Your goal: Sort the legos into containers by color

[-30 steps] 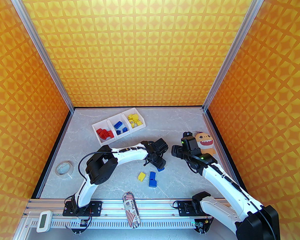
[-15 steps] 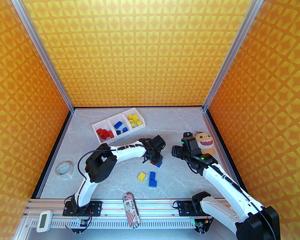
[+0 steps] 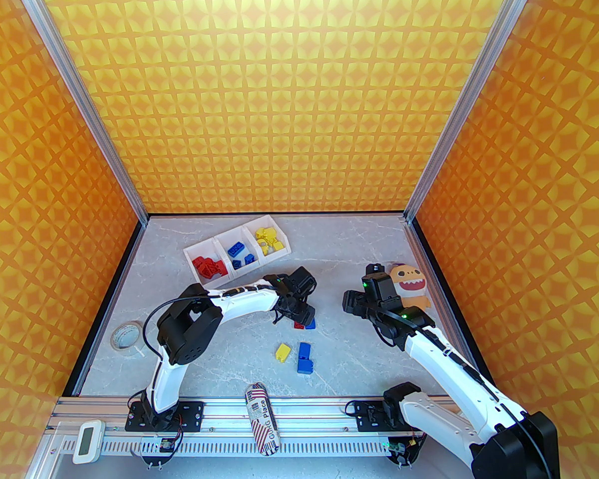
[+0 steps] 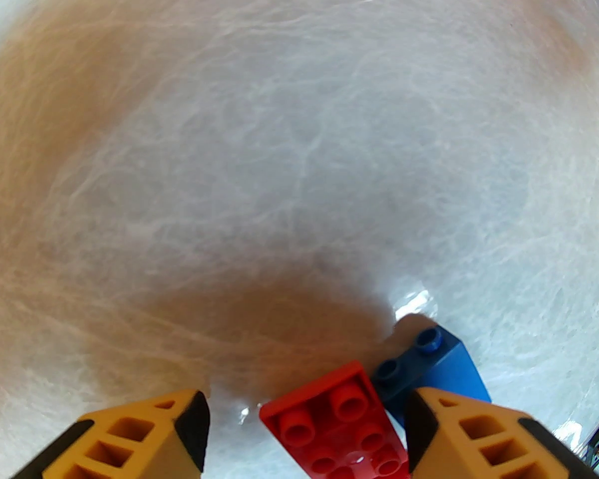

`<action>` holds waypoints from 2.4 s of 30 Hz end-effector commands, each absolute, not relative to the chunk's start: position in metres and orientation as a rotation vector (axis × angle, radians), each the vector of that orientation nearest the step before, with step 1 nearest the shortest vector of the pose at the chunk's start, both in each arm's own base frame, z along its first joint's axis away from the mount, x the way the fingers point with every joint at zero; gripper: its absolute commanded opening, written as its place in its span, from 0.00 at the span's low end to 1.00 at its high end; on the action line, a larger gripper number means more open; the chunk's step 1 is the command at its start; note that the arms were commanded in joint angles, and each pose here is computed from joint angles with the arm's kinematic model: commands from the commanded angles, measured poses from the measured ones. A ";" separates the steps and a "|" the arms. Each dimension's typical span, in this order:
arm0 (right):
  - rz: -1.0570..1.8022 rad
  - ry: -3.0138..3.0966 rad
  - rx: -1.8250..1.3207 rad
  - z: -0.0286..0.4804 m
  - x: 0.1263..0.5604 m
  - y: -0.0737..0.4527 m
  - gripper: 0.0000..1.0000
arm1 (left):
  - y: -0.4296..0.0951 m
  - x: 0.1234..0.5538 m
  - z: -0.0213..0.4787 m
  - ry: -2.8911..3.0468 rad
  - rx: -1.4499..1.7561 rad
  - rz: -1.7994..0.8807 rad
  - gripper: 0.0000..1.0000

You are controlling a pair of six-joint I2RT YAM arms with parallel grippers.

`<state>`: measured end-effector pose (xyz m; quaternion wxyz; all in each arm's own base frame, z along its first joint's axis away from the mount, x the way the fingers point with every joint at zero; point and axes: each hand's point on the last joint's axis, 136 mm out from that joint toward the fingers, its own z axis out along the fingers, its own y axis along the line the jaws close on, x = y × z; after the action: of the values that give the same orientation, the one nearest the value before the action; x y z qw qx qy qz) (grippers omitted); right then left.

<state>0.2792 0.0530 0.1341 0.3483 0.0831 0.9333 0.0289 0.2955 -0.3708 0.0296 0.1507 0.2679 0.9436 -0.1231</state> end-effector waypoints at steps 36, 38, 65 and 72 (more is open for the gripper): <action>0.102 2.417 0.226 0.139 0.279 0.055 0.75 | -0.316 0.268 0.032 2.775 0.677 -0.277 0.69; 0.102 2.419 0.226 0.138 0.279 0.055 0.75 | -0.313 0.267 0.028 2.787 0.681 -0.264 0.67; 0.095 2.420 0.234 0.134 0.276 0.053 0.75 | -0.275 0.286 0.062 2.749 0.597 -0.247 0.77; 0.096 2.423 0.231 0.134 0.276 0.054 0.75 | -0.279 0.277 0.054 2.806 0.520 -0.248 0.74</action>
<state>0.2791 0.0542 0.1344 0.3477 0.0822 0.9334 0.0322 0.2834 -0.2855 0.0616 0.1583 0.2064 0.9605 -0.0986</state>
